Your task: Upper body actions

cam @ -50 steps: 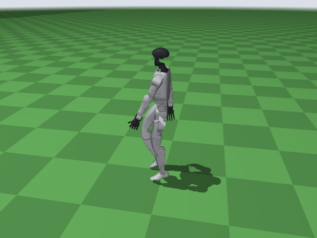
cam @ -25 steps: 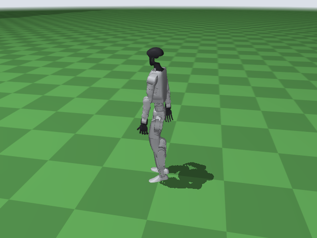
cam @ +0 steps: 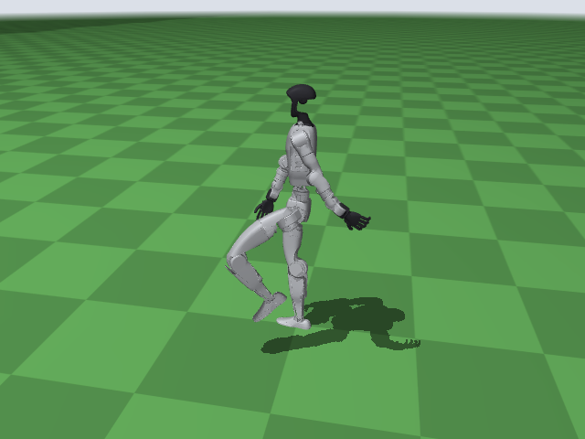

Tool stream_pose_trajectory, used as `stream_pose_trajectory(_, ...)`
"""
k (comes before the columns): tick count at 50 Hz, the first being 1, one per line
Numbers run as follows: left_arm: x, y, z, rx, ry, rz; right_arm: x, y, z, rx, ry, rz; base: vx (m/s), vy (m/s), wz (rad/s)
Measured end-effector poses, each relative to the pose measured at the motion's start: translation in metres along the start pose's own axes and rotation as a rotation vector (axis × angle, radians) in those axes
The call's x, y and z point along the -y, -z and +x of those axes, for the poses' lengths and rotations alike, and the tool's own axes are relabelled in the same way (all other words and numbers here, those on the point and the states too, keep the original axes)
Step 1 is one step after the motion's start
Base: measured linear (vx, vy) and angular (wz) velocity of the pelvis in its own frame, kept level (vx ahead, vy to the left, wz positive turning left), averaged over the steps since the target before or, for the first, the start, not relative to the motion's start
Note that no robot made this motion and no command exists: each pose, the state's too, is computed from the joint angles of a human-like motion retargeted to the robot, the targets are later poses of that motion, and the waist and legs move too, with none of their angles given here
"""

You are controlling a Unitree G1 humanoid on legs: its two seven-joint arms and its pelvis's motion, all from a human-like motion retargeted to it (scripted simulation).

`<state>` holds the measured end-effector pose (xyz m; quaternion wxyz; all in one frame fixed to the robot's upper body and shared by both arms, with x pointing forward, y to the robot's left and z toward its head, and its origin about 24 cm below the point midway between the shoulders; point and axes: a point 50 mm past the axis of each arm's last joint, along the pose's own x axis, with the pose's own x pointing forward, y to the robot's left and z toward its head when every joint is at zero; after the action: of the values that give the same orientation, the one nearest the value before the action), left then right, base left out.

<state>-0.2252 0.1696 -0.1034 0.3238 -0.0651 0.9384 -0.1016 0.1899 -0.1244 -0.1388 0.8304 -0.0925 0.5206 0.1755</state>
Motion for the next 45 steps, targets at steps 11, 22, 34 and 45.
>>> stream_pose_trajectory(11, 0.020, 0.022, 0.011, -0.015, 0.159, -0.160, 0.011, -0.246, -0.075, 0.794, 0.059, -0.214, 0.02, -0.04, -0.78)
stream_pose_trajectory(22, 0.008, -0.019, -0.003, 0.125, 0.075, -0.086, 0.001, -0.206, -0.049, 0.681, 0.082, -0.267, 0.03, 0.02, 0.38)
stream_pose_trajectory(34, -0.021, -0.076, -0.037, 0.383, 0.033, -0.371, -0.022, -0.050, 0.001, 0.246, -0.018, -0.219, 0.09, 0.09, 0.69)
stream_pose_trajectory(45, -0.036, -0.131, -0.080, 0.570, -0.047, -0.351, -0.011, 0.010, 0.001, 0.125, -0.009, -0.265, 0.04, 0.22, 0.67)
